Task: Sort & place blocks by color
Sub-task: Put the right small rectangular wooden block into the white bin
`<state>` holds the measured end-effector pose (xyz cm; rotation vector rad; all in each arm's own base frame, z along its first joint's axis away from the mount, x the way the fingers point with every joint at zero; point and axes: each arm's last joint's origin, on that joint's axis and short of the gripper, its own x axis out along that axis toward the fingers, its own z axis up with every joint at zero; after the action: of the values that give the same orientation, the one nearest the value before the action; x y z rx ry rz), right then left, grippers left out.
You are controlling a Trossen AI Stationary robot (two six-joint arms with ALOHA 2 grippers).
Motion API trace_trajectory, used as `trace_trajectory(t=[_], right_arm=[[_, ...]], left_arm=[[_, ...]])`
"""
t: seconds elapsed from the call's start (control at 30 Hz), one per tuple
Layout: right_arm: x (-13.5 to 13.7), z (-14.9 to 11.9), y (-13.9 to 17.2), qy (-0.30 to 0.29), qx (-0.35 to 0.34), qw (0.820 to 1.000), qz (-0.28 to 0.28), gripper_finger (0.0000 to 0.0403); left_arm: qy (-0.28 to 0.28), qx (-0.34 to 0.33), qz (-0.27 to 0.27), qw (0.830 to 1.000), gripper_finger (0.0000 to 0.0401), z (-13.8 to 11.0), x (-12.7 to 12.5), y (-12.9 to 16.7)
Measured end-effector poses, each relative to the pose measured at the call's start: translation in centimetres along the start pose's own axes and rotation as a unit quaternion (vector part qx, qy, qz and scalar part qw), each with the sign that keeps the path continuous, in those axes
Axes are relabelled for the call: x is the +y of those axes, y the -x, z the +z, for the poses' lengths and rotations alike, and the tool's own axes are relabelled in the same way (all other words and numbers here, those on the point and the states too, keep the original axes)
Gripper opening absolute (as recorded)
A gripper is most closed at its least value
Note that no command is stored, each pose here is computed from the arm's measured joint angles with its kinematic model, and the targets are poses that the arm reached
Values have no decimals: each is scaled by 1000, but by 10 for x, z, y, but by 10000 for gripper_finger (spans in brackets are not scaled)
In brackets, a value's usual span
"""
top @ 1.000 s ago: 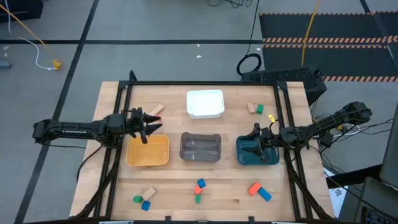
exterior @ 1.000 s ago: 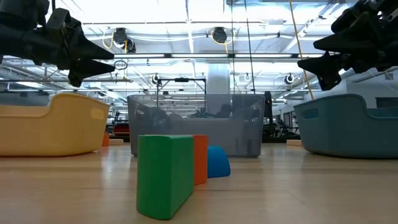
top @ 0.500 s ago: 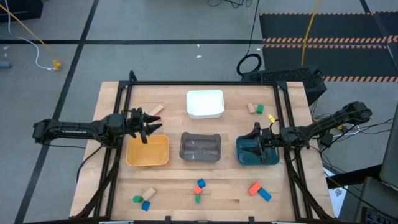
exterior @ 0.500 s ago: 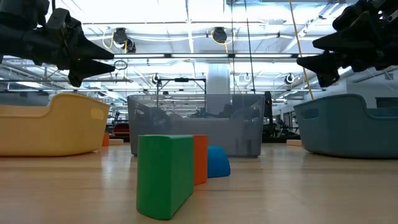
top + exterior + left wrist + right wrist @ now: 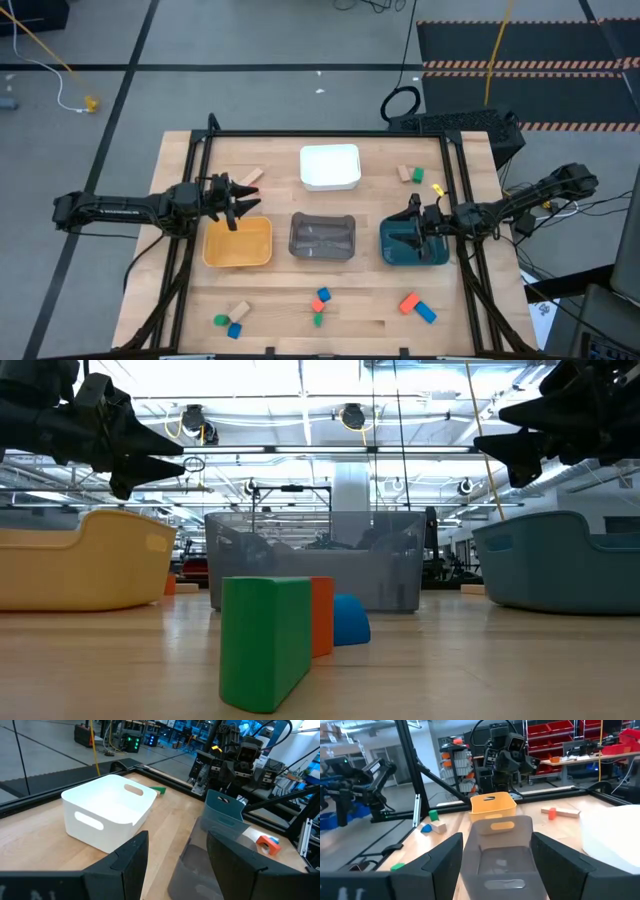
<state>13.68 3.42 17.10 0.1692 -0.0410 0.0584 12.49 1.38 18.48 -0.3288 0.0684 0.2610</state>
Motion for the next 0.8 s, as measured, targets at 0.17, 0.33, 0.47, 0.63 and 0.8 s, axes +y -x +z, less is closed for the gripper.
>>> trace_trajectory(t=[0.17, 0.33, 0.47, 0.63, 0.8], right_arm=[[0, 0, 0, 14, 0, 1000, 0, 226], [0, 2, 0, 16, -12, 1000, 2, 226], [1, 3, 0, 12, -14, 1000, 4, 226], [1, 5, 0, 32, -25, 999, 4, 226], [2, 17, 2, 37, -88, 995, 9, 226]], left_arm=[[0, 0, 0, 1000, 200, 0, 0, 0], [0, 0, 0, 1000, 200, 0, 0, 0], [0, 0, 0, 1000, 200, 0, 0, 0], [0, 0, 0, 1000, 200, 0, 0, 0], [0, 0, 0, 1000, 200, 0, 0, 0]])
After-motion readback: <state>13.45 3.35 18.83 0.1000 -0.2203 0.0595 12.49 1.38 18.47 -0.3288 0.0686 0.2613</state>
